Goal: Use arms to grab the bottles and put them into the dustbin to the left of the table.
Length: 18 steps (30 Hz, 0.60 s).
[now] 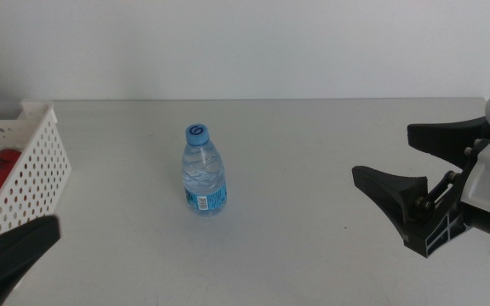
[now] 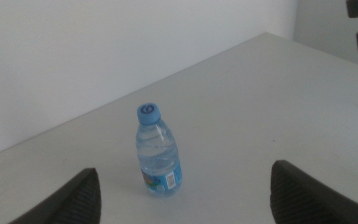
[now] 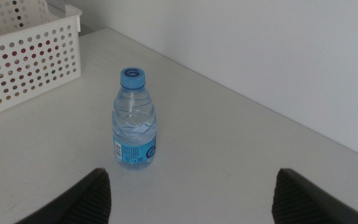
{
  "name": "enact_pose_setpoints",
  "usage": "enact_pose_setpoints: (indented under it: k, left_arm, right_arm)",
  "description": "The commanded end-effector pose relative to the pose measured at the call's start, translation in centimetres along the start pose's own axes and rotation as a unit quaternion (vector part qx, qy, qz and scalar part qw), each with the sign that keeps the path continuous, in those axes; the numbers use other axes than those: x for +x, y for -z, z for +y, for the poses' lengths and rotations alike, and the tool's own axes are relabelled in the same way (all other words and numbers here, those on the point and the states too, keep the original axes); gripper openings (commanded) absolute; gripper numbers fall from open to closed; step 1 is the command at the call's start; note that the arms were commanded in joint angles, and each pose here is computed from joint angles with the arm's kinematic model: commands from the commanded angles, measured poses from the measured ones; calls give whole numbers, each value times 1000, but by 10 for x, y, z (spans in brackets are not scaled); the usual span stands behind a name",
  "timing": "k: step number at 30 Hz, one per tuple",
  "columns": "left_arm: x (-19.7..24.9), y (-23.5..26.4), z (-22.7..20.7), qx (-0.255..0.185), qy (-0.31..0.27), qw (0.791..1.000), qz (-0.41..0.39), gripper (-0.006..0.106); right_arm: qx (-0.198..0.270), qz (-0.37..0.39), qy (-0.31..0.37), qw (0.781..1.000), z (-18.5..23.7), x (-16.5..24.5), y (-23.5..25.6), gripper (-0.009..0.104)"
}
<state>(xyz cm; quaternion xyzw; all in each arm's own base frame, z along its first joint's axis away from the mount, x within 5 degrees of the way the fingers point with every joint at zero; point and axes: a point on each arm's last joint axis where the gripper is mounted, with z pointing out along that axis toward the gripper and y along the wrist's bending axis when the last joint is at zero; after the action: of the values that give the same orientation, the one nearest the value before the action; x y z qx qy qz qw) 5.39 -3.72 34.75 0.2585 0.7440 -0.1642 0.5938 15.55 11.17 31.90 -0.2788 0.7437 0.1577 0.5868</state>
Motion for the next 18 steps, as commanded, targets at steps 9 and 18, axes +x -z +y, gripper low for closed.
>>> enact_pose_setpoints:
  k: [9, 18]
  left_arm:
    - [-5, -79, 9, -37, 12, 989, -142, 93]
    - [37, -127, 16, -56, 52, 995, -69, 93]
  right_arm:
    - [3, -54, 8, 999, -1, -17, 4, 66]
    - [3, -54, 8, 999, -1, -17, 4, 66]
